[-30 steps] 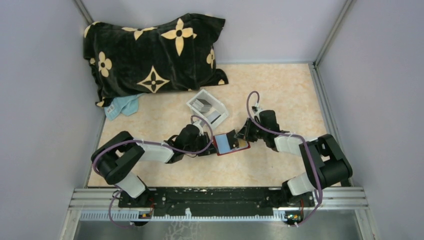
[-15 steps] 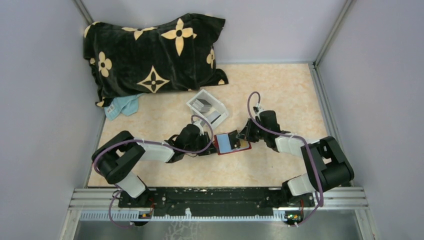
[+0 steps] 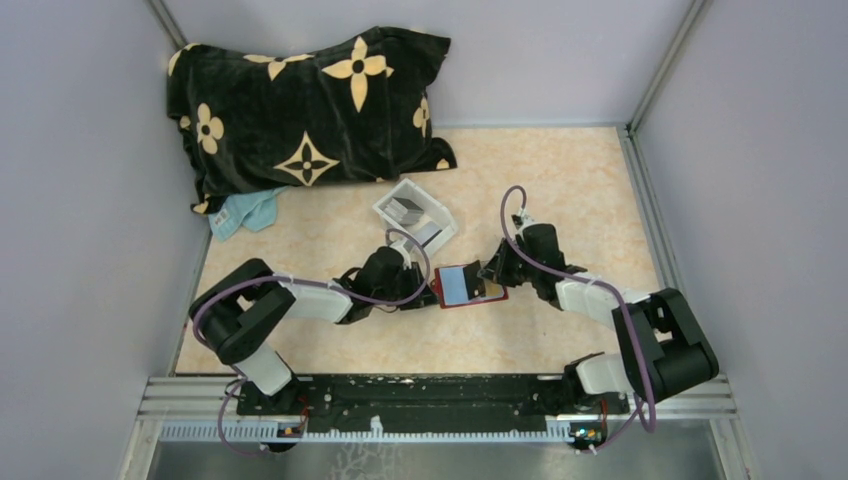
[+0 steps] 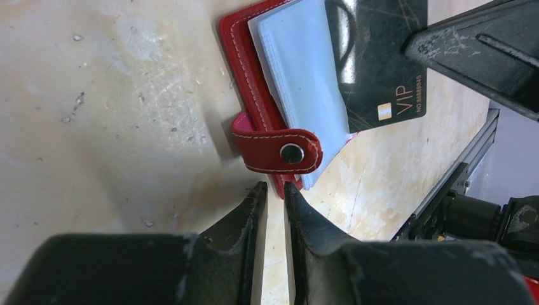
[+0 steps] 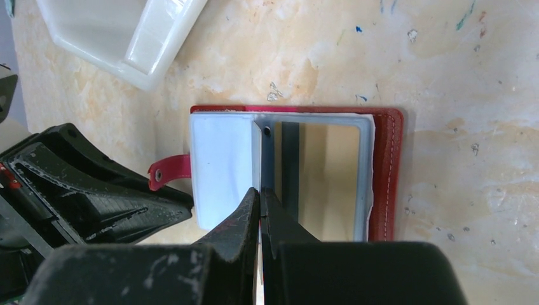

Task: Put the credit cards into the card holder
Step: Insert the credit card into the card holder.

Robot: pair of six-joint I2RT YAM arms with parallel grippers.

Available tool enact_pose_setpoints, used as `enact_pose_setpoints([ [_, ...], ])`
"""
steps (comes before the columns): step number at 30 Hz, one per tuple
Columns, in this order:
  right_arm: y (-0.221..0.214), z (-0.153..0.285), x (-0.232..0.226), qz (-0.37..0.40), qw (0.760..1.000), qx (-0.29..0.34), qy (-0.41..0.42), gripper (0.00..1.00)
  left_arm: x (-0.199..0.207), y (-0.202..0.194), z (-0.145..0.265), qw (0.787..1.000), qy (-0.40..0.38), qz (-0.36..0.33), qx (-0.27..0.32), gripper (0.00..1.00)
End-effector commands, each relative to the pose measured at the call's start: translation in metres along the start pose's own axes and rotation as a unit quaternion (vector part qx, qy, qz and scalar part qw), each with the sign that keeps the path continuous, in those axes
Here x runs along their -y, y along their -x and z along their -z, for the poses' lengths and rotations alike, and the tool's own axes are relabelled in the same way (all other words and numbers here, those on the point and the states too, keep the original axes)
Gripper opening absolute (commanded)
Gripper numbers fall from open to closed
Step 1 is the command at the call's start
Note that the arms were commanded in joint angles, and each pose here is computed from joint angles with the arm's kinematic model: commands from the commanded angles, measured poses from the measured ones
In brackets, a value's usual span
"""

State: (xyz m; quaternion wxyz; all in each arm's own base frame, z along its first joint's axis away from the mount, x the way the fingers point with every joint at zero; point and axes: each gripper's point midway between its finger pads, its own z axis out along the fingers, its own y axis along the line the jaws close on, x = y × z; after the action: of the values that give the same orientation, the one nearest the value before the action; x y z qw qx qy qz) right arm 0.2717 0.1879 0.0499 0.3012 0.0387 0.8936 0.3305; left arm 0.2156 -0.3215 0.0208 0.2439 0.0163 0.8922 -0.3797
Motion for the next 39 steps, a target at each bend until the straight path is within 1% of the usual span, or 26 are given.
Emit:
enact_pose_setpoints([
  [1,0.005,0.003,0.0,0.007,1.0,0.019,0.003,0.0,-0.035,-0.029,-0.002,0.997,0.066,-0.005,-0.045,0.23],
  [15,0.011,0.014,0.002,0.016,0.999,0.043,-0.013,0.0,-0.04,-0.041,-0.017,0.991,0.114,-0.022,-0.072,0.23],
  [27,0.0,0.005,0.012,0.004,0.999,0.028,-0.018,0.0,-0.047,-0.051,-0.021,0.986,0.135,-0.027,-0.092,0.22],
  [32,-0.008,-0.003,0.017,0.001,1.0,0.011,-0.019,0.0,-0.051,-0.052,-0.02,0.985,0.143,-0.029,-0.095,0.22],
  [39,-0.013,-0.008,0.03,0.007,0.999,0.0,-0.046,0.0,-0.054,-0.052,-0.02,0.983,0.152,-0.033,-0.096,0.22],
])
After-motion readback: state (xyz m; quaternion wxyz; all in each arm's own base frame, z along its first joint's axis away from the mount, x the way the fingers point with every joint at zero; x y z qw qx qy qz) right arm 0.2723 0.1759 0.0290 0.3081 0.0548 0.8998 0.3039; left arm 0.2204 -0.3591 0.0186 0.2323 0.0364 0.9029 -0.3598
